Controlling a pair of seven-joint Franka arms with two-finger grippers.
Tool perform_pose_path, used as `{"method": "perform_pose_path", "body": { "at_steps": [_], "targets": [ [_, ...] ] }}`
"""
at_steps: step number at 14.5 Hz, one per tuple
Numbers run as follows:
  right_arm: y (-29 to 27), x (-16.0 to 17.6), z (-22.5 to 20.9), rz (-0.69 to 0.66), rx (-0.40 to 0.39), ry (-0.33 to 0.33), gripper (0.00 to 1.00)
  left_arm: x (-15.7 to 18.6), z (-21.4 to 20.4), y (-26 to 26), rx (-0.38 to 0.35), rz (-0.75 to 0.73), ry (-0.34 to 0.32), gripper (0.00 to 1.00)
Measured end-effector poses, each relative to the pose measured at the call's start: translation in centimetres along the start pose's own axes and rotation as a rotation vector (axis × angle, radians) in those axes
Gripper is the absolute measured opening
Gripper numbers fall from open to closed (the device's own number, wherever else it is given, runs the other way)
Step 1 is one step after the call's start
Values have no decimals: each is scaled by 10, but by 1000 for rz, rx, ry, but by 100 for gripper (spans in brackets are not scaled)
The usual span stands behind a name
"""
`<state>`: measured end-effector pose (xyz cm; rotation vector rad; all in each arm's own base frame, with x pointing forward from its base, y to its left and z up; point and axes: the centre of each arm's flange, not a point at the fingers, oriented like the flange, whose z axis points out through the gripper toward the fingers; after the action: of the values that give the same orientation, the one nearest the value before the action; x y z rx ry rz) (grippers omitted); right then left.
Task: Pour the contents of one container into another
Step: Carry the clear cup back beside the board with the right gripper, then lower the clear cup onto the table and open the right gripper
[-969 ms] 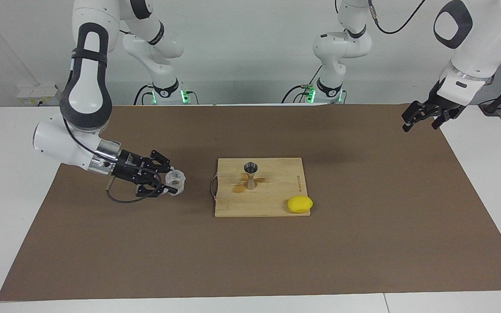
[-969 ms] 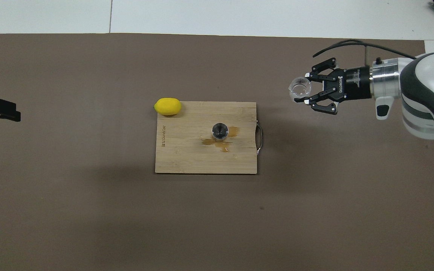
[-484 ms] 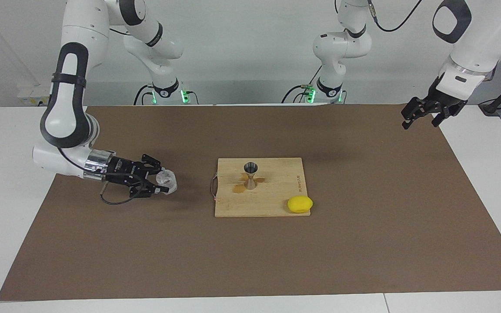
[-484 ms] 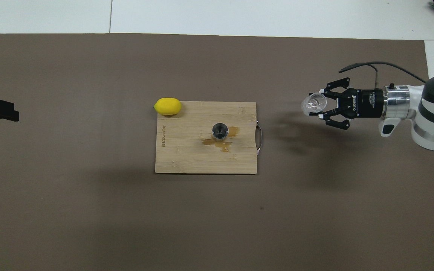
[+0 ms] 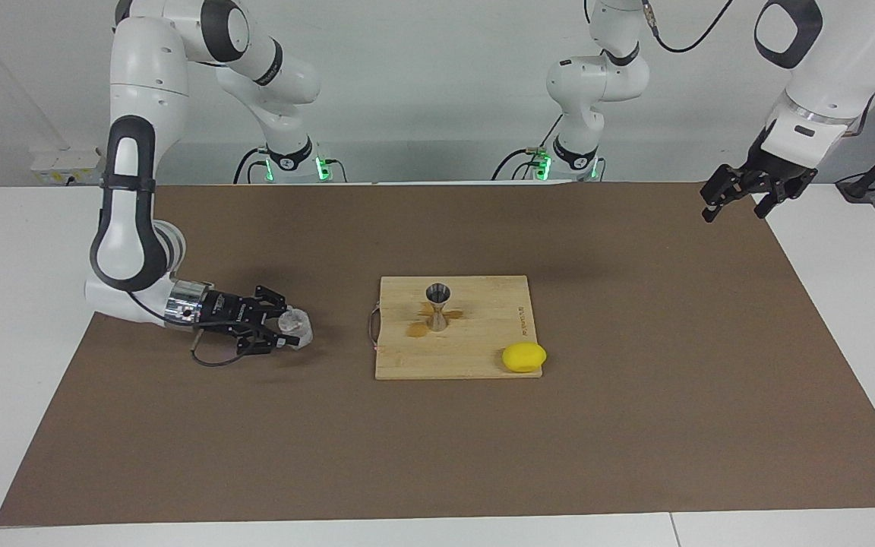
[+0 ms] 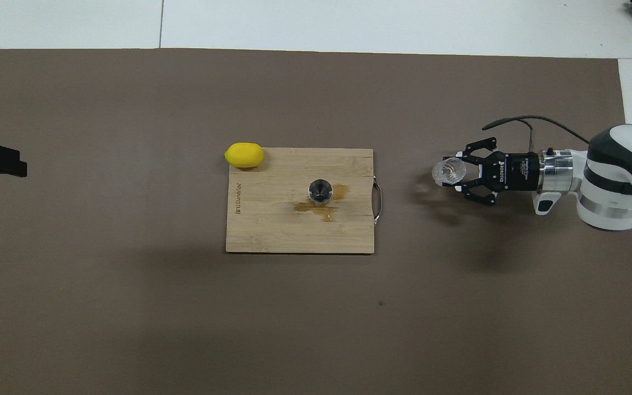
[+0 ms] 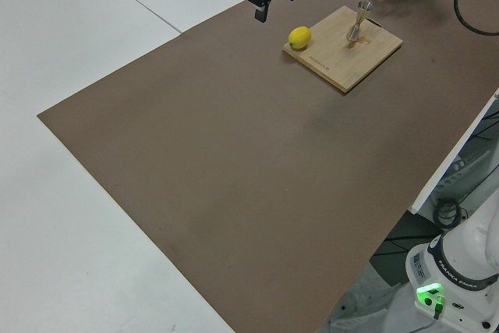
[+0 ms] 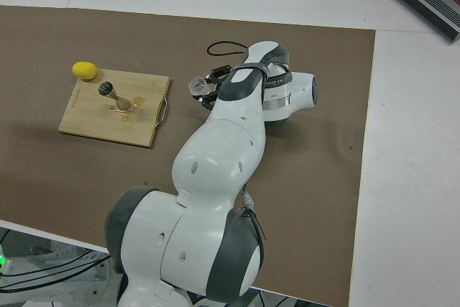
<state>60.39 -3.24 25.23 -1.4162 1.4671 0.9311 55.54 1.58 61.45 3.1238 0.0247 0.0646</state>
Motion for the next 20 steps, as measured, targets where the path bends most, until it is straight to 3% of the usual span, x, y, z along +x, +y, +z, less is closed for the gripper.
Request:
{"method": "perform_pose_path", "body": {
  "at_steps": [7,20],
  "targets": [
    [18,34,-22,41,51,25,51,0,0,0,0,1,0,100],
    [28,48,-7,-31,0,-10,51,0,0,2,0,4,0,100]
  ]
}}
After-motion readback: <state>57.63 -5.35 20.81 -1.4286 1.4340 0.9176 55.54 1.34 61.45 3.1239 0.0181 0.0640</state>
